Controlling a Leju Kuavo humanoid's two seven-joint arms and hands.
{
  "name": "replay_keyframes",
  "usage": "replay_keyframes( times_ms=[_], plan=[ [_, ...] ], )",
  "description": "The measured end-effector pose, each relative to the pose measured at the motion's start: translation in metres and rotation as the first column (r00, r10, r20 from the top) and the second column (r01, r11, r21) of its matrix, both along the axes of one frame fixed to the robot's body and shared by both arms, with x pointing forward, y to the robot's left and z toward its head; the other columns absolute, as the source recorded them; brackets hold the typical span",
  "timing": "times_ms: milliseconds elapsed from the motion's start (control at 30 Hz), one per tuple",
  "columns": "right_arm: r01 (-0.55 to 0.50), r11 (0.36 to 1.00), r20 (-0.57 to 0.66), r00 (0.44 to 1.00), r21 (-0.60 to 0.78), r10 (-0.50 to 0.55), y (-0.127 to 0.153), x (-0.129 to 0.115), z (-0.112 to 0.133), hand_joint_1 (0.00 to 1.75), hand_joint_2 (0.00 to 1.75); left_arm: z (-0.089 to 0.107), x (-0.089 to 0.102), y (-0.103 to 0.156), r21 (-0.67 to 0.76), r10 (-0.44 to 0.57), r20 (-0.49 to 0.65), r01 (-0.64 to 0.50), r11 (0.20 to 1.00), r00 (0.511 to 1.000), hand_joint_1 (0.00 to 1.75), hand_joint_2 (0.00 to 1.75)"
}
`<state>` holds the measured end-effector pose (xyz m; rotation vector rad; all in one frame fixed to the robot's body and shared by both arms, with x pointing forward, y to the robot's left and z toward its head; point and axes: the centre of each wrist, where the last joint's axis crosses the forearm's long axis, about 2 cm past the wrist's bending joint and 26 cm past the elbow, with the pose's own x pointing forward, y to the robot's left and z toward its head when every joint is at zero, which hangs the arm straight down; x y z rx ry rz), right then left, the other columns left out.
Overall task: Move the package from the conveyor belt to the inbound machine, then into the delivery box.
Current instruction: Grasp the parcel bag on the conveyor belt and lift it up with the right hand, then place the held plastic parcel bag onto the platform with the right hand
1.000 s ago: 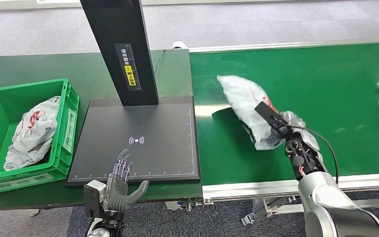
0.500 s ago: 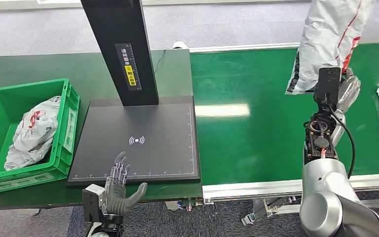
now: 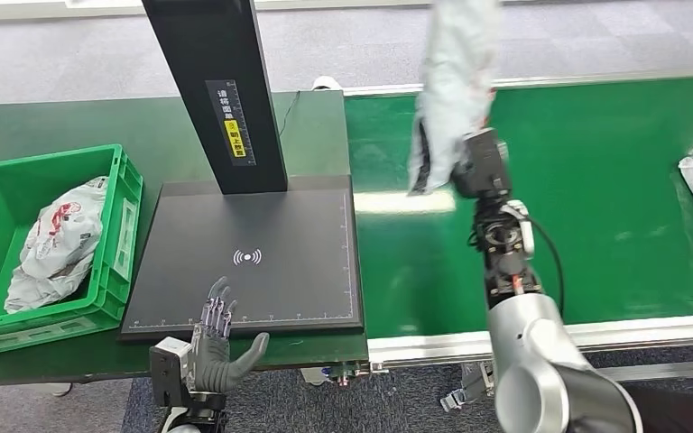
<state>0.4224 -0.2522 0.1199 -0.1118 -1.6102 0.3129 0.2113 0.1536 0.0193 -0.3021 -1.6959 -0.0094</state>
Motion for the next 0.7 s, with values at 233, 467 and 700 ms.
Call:
replay_keyframes(
  times_ms=[233,467,700],
  plan=[
    [-0.365,0.931,-0.258,0.900,-0.007,0.351,0.083,-0.042,-0.035,1.75,1.75,-0.003,-0.006,0.002,-0.006,-0.004,-0.016,0.004,1.000,1.000,0.00,1.75],
    [-0.485,0.870,-0.388,0.821,-0.087,0.419,0.105,-0.056,-0.043,1.75,1.75,-0.003,-0.007,0.004,-0.008,-0.001,-0.023,0.000,1.000,1.000,0.00,1.75],
    [-0.499,0.850,-0.490,0.791,-0.170,0.366,0.113,-0.058,-0.042,1.75,1.75,0.001,-0.008,0.006,-0.006,0.006,-0.029,-0.006,1.000,1.000,0.00,1.75]
  ],
)
